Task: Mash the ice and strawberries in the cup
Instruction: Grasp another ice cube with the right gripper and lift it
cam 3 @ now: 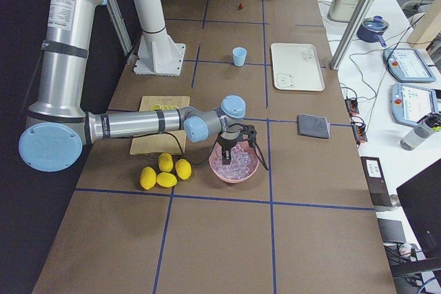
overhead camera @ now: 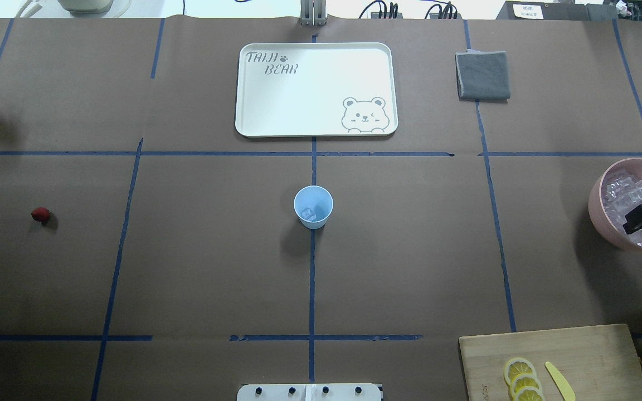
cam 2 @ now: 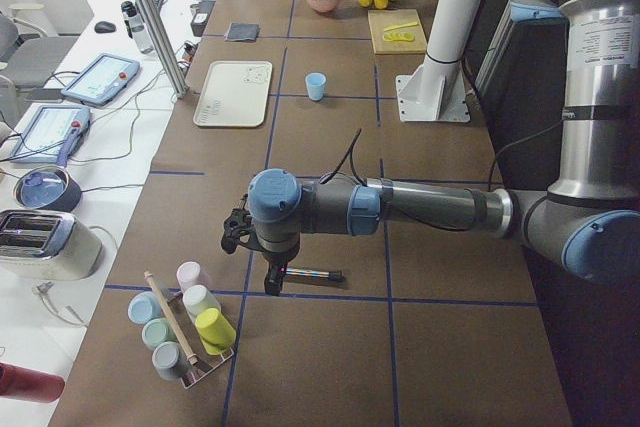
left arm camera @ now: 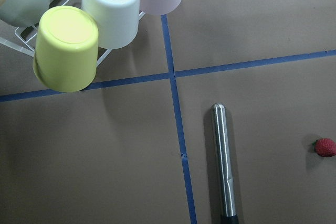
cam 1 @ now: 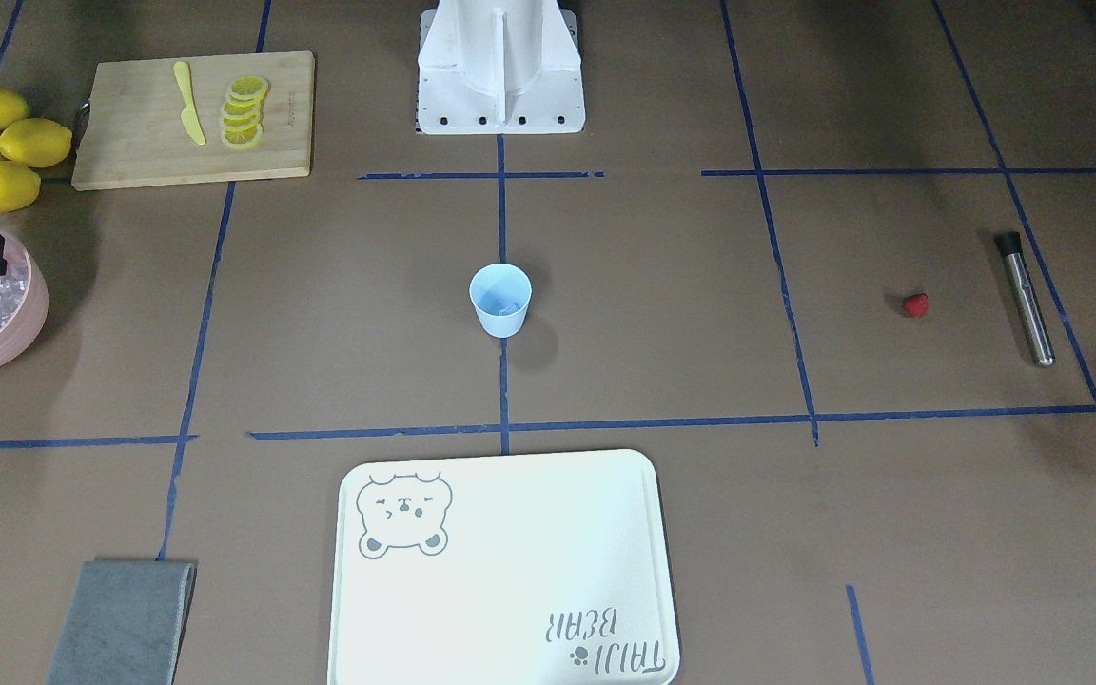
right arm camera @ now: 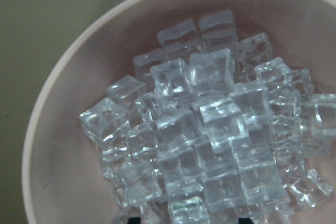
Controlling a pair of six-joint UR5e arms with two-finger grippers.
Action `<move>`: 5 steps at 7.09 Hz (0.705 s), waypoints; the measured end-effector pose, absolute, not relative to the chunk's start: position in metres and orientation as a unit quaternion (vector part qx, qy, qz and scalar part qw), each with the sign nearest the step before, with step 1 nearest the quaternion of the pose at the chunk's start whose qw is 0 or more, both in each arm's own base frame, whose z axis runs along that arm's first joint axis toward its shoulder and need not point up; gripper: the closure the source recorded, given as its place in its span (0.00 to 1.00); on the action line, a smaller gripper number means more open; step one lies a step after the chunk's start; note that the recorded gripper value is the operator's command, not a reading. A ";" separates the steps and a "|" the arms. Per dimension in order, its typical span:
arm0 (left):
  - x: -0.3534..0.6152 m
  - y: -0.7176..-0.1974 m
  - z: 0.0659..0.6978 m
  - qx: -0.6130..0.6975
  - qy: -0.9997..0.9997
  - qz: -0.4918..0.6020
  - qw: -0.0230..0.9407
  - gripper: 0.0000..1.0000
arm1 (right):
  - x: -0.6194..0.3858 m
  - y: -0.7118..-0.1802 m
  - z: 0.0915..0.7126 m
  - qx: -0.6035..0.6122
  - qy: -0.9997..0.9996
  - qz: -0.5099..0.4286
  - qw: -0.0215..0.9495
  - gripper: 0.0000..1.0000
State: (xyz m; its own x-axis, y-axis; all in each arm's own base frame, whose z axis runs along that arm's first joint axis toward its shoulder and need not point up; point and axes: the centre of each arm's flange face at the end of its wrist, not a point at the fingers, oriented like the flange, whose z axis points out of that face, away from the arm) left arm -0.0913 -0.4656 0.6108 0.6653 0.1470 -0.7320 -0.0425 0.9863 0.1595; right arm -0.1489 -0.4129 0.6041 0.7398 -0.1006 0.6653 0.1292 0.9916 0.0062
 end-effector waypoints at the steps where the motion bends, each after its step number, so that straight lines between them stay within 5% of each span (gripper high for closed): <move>1: -0.091 -0.466 0.611 0.064 0.406 0.052 0.910 0.00 | -0.150 -0.412 0.604 -0.021 -0.355 -0.063 0.932 0.34; 2: -0.091 -0.466 0.611 0.064 0.406 0.052 0.910 0.00 | -0.151 -0.412 0.605 -0.021 -0.355 -0.064 0.932 0.44; 3: -0.091 -0.466 0.611 0.064 0.406 0.052 0.910 0.00 | -0.151 -0.412 0.605 -0.021 -0.356 -0.065 0.932 0.79; 4: -0.091 -0.466 0.611 0.064 0.406 0.052 0.910 0.00 | -0.151 -0.412 0.604 -0.020 -0.356 -0.066 0.932 0.97; 5: -0.091 -0.466 0.609 0.065 0.406 0.052 0.910 0.00 | -0.150 -0.412 0.602 -0.015 -0.356 -0.069 0.932 1.00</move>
